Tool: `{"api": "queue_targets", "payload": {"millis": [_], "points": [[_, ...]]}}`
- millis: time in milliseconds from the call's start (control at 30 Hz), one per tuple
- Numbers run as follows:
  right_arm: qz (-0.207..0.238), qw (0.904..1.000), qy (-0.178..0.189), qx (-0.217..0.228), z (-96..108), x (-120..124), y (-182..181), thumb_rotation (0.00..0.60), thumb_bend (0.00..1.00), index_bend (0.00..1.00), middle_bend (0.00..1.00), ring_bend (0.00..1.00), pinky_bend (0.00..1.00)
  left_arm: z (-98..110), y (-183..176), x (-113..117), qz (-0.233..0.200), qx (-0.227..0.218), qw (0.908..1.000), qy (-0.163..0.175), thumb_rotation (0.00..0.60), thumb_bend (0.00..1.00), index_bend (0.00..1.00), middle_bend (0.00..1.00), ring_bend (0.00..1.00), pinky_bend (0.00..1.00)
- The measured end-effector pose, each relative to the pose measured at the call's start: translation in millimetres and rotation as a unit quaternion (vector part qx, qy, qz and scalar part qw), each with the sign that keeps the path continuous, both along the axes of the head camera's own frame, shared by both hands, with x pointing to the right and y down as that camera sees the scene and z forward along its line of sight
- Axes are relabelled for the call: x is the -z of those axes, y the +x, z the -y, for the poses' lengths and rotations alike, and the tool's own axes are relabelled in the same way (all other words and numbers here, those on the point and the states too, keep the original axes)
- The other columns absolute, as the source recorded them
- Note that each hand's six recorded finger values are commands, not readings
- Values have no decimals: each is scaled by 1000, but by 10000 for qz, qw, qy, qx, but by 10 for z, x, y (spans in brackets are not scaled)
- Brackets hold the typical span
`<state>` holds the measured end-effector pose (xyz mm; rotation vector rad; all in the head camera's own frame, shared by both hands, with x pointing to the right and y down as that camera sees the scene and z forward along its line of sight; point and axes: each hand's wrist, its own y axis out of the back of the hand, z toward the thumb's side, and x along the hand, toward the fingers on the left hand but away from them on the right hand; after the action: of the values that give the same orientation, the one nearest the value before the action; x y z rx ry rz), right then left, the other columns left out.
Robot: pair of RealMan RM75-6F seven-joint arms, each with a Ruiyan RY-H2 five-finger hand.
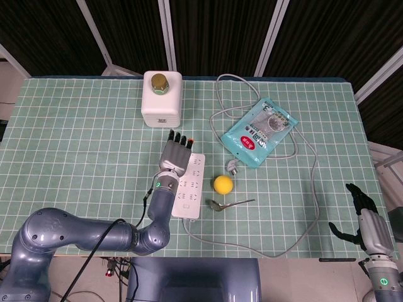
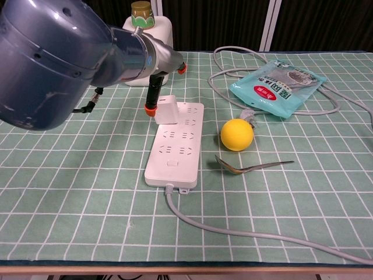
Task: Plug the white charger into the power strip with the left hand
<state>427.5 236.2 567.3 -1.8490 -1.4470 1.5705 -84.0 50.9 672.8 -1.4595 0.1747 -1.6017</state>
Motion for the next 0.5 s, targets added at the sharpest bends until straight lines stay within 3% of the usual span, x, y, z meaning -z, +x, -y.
{"api": "queue_targets", "payload": {"millis": [67, 167, 233, 300, 333, 400, 500], "points": [[-15, 10000, 7, 11, -1, 2, -1, 600, 340, 0, 0, 0, 0, 16, -9, 35, -220, 160, 9996, -5, 600, 147, 167, 182, 104, 92], [-27, 10000, 7, 16, -4, 0, -4, 600, 340, 0, 0, 0, 0, 47, -10, 119, -837, 527, 9951, 33, 600, 252, 321, 383, 320, 345], [-34, 10000, 11, 20, -4, 0, -5, 600, 340, 0, 0, 0, 0, 86, -4, 198, -1431, 842, 9861, 116, 600, 299, 451, 544, 468, 496], [-44, 10000, 16, 27, -4, 0, -6, 600, 340, 0, 0, 0, 0, 125, 0, 275, -2018, 1139, 9726, 200, 600, 303, 520, 637, 553, 580], [-47, 10000, 17, 31, -5, 0, -6, 600, 340, 0, 0, 0, 0, 142, 0, 313, -2330, 1299, 9635, 231, 600, 304, 559, 683, 596, 633], [-52, 10000, 20, 38, -5, -1, -9, 600, 340, 0, 0, 0, 0, 170, -7, 394, -3067, 1697, 9362, 242, 600, 305, 633, 766, 683, 742], [-56, 10000, 23, 39, -6, -1, -9, 600, 340, 0, 0, 0, 0, 181, -31, 486, -4055, 2308, 8844, 84, 600, 306, 735, 898, 828, 893]]}}
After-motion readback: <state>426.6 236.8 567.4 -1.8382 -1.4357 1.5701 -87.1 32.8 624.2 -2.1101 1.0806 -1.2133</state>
